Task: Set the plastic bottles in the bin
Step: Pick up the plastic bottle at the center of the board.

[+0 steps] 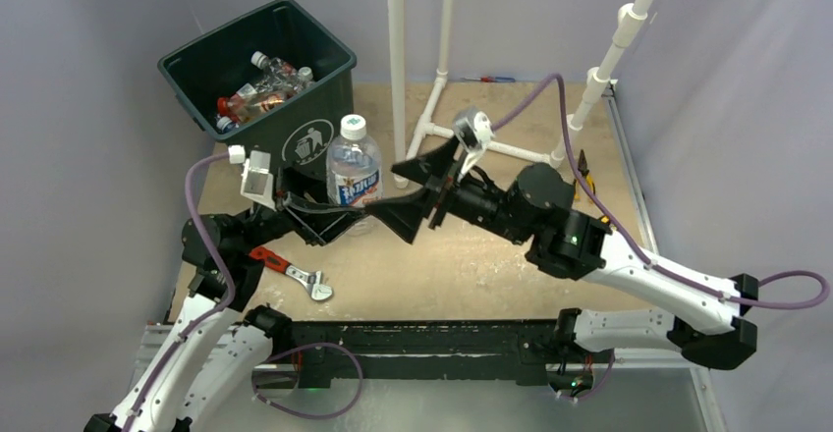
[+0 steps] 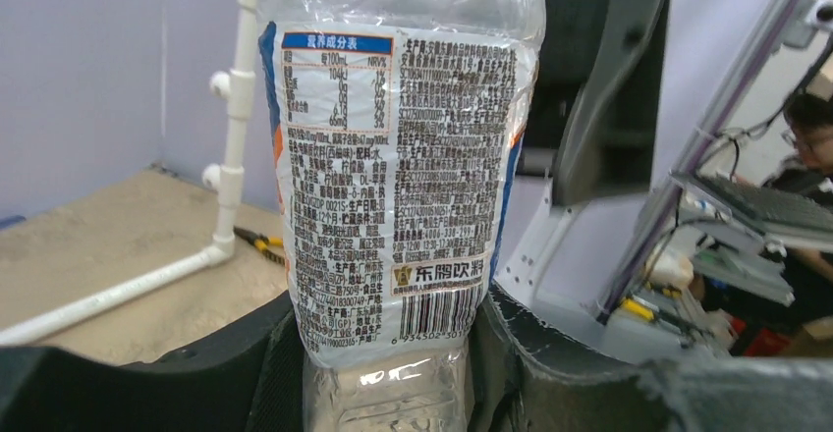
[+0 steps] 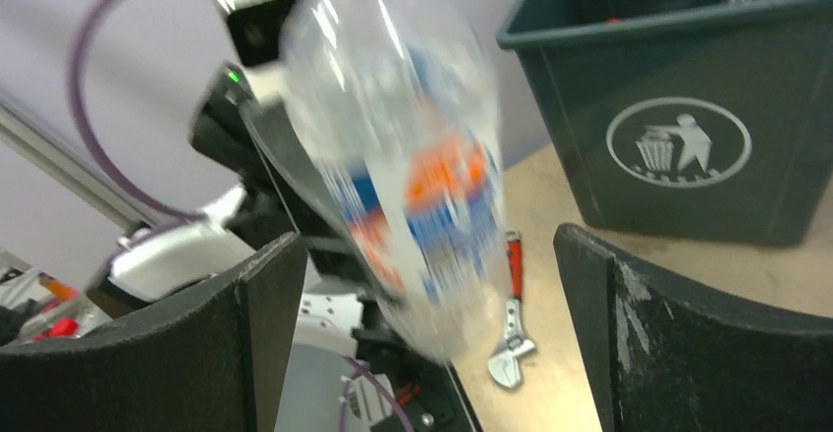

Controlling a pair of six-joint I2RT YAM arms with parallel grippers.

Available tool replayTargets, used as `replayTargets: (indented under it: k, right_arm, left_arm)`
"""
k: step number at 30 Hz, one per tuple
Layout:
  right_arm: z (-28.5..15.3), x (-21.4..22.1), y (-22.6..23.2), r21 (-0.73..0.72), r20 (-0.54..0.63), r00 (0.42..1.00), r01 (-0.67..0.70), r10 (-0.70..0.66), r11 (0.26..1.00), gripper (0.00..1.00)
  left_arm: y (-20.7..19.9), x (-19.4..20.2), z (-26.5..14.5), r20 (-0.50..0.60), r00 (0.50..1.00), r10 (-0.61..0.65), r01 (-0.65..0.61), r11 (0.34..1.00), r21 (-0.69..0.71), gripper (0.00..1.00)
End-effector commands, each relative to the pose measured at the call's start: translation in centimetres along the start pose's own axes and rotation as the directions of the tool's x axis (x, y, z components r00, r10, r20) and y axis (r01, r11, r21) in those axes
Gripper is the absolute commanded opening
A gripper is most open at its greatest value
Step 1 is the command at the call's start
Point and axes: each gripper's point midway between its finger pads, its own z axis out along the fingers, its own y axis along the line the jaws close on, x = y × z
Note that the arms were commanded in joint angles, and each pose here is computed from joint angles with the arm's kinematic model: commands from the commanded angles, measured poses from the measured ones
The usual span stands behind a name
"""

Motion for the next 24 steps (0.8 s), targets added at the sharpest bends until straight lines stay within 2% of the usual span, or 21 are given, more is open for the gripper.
replayTargets:
  k: [1,6,10,16,24]
  right_arm:
    - [-3.9,0.4,-0.5,-0.014,0.065,0.998,0.017,-0.016,1.000,0.99]
    - [-5.4,1.8,-1.2,-0.019,0.092,0.995,0.047,-0.046,0.999,0.99]
    - [-4.8,2.4,-1.1,-0.041,0.102,0.994,0.048,-0.043,0.998,0.99]
    - [-2.6,1.9,-0.4,-0.082,0.156,0.987,0.062,-0.049,0.995,0.99]
    - [0.4,2.4,1.6,-0.177,0.140,0.989,0.066,-0.041,0.982,0.99]
  left_arm:
    - [0.6,-3.9,0.2,0.177,0.984,0.027,-0.013,0.997,-0.077,0.01]
    - [0.8,-6.6,0.4,0.314,0.948,-0.055,0.084,0.993,-0.079,0.01]
    - [0.2,-7.9,0.6,0.375,0.919,-0.121,0.136,0.991,-0.014,0.00]
    - [-0.4,-7.4,0.7,0.357,0.921,-0.159,0.158,0.987,0.031,0.00]
    - [-0.5,-7.0,0.4,0.348,0.926,-0.143,0.142,0.989,0.030,0.00]
